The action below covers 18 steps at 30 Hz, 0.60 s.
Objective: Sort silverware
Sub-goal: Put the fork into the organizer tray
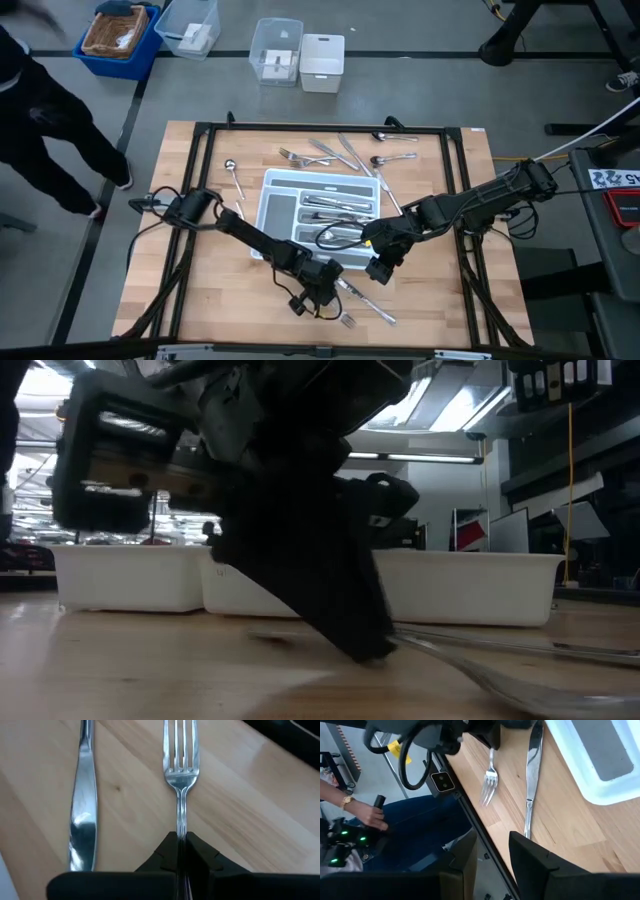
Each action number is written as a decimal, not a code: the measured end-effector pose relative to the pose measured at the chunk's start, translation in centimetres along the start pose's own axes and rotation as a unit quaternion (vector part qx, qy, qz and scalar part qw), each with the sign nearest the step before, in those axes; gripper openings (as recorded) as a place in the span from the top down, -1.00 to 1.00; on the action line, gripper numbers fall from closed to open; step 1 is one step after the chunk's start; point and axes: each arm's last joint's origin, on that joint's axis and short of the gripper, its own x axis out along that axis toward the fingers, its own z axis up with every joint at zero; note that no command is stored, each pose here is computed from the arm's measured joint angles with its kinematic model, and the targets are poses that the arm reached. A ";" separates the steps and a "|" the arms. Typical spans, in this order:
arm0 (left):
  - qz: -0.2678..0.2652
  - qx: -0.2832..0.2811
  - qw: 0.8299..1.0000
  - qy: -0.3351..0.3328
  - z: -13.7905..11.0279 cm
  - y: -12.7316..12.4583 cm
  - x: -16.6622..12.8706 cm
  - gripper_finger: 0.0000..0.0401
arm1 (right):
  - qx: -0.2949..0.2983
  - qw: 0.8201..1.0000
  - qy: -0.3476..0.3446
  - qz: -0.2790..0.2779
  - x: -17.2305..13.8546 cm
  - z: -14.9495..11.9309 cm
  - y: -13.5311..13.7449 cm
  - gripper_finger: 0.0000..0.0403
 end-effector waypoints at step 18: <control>0.008 -0.269 0.955 -0.122 5.0 0.3 -9.1 0.97 | -0.139 0.987 -0.079 0.012 -3.4 -1.0 0.5 0.43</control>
